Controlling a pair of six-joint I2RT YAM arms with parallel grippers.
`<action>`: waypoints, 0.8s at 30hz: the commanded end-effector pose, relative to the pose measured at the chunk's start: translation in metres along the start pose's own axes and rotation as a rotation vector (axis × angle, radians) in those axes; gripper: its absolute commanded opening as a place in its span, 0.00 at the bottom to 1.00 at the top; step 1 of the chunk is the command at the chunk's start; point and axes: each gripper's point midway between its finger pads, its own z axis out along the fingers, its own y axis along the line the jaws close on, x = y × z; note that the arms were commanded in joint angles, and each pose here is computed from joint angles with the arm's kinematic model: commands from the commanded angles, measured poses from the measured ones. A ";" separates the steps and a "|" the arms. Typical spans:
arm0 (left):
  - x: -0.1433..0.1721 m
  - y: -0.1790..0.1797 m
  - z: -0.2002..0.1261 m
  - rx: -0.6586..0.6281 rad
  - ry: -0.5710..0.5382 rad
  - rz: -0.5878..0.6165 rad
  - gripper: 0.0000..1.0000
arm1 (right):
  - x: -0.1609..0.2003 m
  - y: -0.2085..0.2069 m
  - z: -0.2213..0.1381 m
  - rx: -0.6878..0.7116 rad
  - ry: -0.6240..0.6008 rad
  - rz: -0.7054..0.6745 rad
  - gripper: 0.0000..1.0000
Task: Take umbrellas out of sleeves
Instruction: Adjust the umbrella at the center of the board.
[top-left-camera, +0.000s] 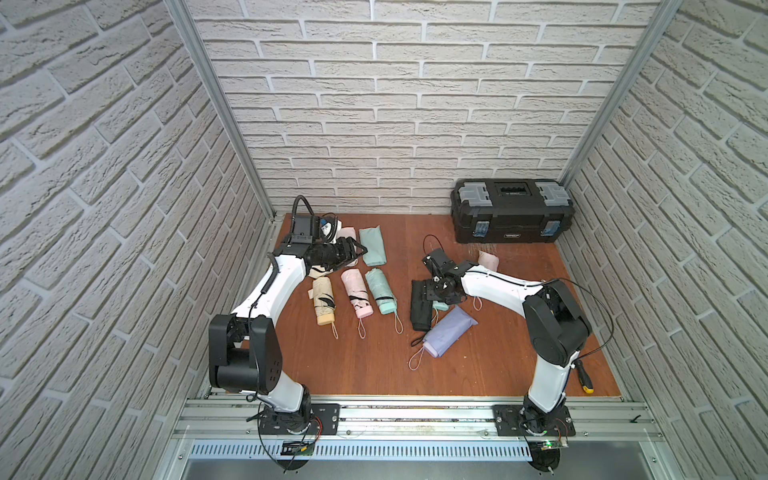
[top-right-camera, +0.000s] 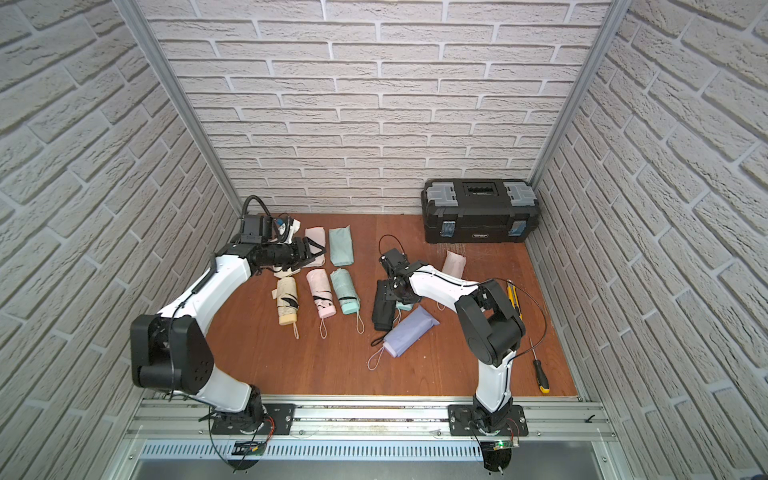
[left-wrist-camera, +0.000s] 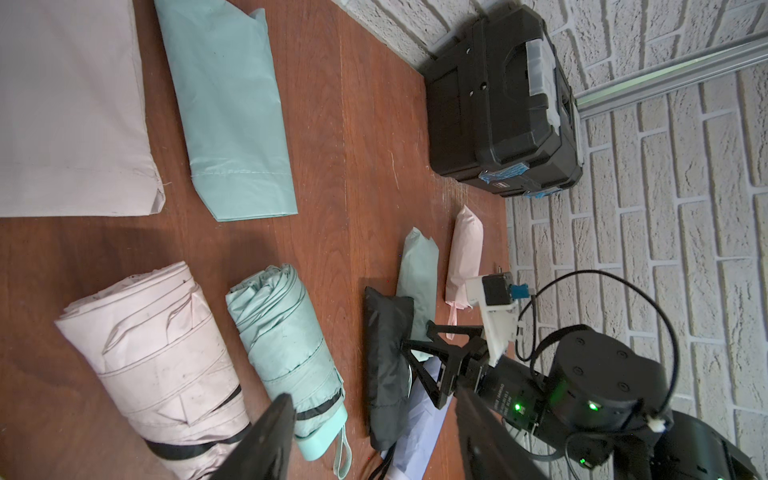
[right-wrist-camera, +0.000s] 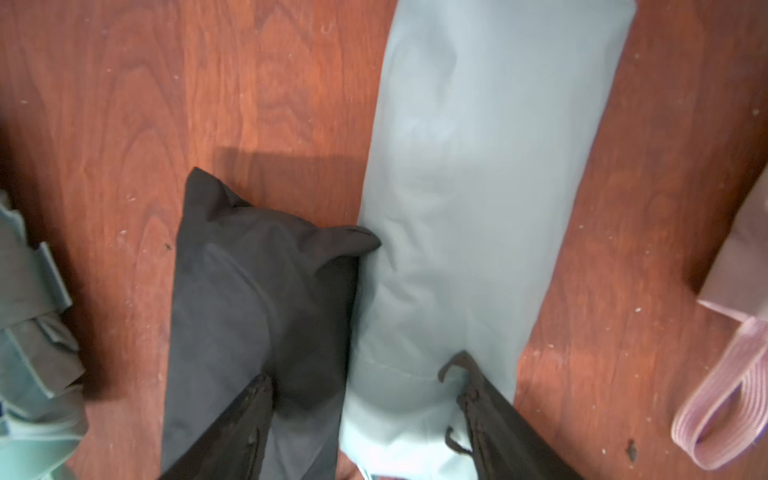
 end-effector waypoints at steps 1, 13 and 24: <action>0.001 -0.005 0.001 0.020 -0.004 0.029 0.64 | 0.000 -0.028 0.010 0.144 0.008 -0.010 0.72; 0.001 -0.004 0.003 0.017 0.003 0.028 0.64 | 0.004 -0.079 0.004 0.222 0.021 0.080 0.69; 0.017 0.004 0.023 -0.066 0.078 0.078 0.64 | -0.003 -0.087 -0.026 0.174 -0.036 0.103 0.68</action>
